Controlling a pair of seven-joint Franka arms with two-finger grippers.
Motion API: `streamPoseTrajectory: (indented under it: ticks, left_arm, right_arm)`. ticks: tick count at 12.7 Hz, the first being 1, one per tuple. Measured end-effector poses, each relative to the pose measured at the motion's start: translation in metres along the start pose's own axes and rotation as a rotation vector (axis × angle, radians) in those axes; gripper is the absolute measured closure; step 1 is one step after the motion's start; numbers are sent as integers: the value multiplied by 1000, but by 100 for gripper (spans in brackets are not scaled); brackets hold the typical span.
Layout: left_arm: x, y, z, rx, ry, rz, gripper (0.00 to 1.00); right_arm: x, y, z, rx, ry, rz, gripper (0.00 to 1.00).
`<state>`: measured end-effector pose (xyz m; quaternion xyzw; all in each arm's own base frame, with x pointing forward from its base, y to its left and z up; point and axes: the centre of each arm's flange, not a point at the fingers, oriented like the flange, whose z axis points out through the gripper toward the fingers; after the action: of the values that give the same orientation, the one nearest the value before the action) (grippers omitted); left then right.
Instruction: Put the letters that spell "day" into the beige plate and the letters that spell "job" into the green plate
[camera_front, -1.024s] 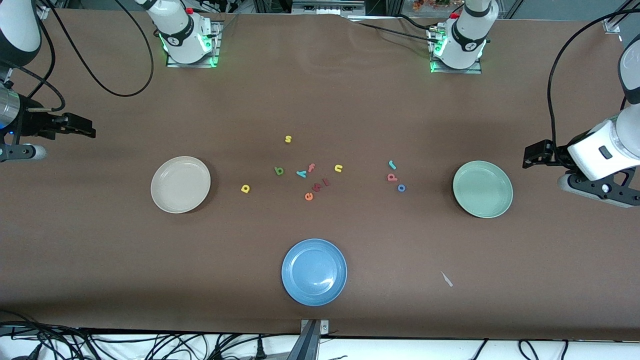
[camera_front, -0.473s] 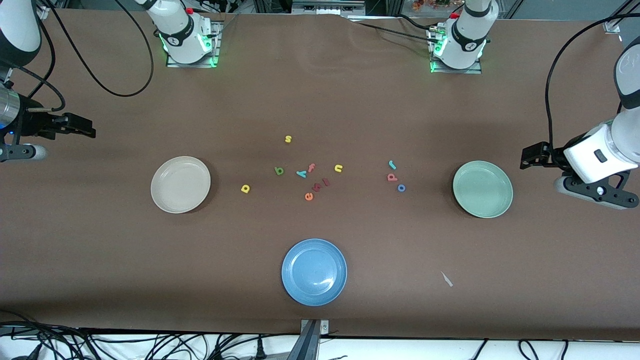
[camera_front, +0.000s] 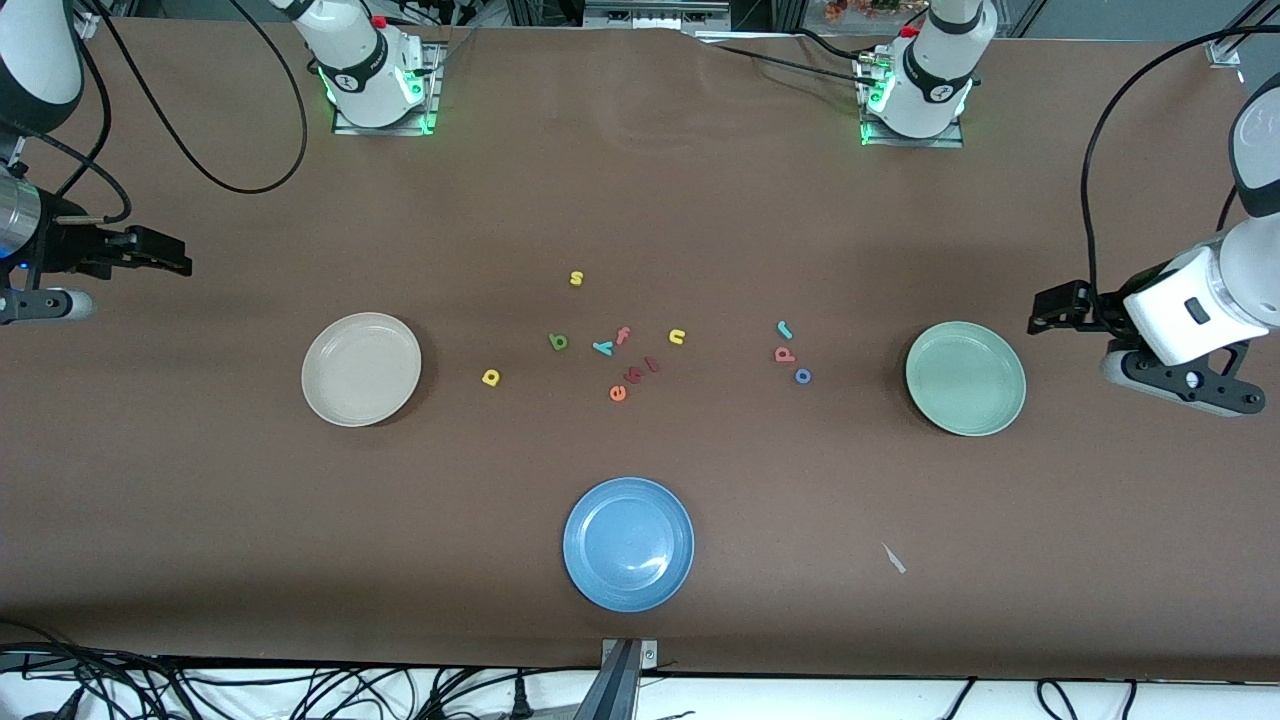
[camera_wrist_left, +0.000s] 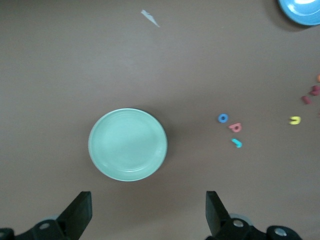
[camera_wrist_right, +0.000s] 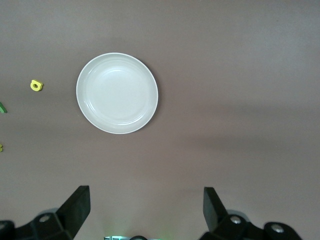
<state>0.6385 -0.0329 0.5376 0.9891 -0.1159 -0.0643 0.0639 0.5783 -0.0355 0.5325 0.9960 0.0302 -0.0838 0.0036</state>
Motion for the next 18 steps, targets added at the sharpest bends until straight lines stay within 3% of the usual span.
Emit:
streamPoseTrajectory:
  ticks: [3, 6, 10, 13, 16, 18]
  left_arm:
    - [14, 44, 35, -49, -59, -100, 0]
    - [50, 114, 123, -33, -114, -193, 0]
    - [67, 119, 258, -31, -49, -336, 0]
    - [59, 119, 314, -22, -21, -480, 1]
    - [52, 145, 361, 59, -30, -539, 3]
    - [48, 149, 380, 65, -24, -550, 7]
  right_arm:
    - [1, -1, 2, 1, -3, -3, 0]
    - [3, -2, 5, 1, -9, -5, 0]
    - [4, -6, 6, 4, -10, -12, 0]
    - [9, -18, 8, 45, 0, -24, 0]
    - [18, -40, 16, 45, 3, -38, 0]
    - [21, -47, 20, 44, 4, -41, 0]
